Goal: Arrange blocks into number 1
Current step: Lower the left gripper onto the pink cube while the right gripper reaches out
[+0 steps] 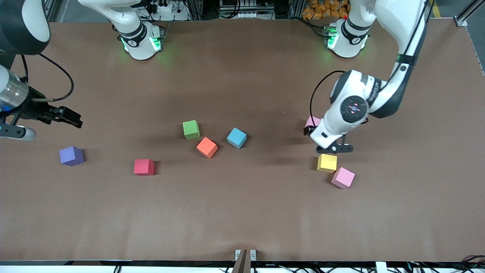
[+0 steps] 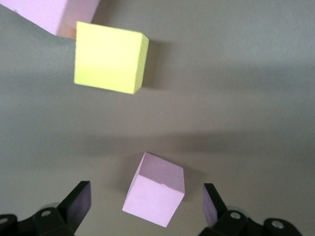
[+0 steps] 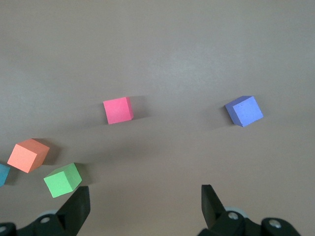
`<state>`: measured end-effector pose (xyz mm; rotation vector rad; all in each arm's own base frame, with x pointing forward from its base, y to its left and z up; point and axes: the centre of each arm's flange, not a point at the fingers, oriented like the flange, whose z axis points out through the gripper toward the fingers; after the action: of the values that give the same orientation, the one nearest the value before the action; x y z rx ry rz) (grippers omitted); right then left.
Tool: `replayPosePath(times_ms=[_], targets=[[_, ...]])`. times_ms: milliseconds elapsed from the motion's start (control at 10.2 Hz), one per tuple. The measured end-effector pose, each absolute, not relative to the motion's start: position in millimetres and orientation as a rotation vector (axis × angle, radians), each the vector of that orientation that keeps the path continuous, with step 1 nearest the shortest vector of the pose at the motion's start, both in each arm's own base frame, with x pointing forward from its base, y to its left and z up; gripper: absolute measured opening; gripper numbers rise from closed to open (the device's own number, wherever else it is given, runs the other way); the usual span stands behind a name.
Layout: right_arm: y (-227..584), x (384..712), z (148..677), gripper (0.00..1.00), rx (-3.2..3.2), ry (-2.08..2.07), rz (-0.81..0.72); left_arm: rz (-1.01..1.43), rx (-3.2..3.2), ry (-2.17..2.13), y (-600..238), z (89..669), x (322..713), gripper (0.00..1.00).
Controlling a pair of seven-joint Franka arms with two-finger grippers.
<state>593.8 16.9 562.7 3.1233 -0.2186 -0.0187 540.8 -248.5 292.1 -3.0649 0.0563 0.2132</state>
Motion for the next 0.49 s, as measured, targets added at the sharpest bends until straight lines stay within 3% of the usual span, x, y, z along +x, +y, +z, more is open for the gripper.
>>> replayPosePath(times_ms=[492], targets=[[23,606,543,1.0,3.122,-0.211,-0.022,0.132,-2.961,0.398,-277,252,490,1.0]])
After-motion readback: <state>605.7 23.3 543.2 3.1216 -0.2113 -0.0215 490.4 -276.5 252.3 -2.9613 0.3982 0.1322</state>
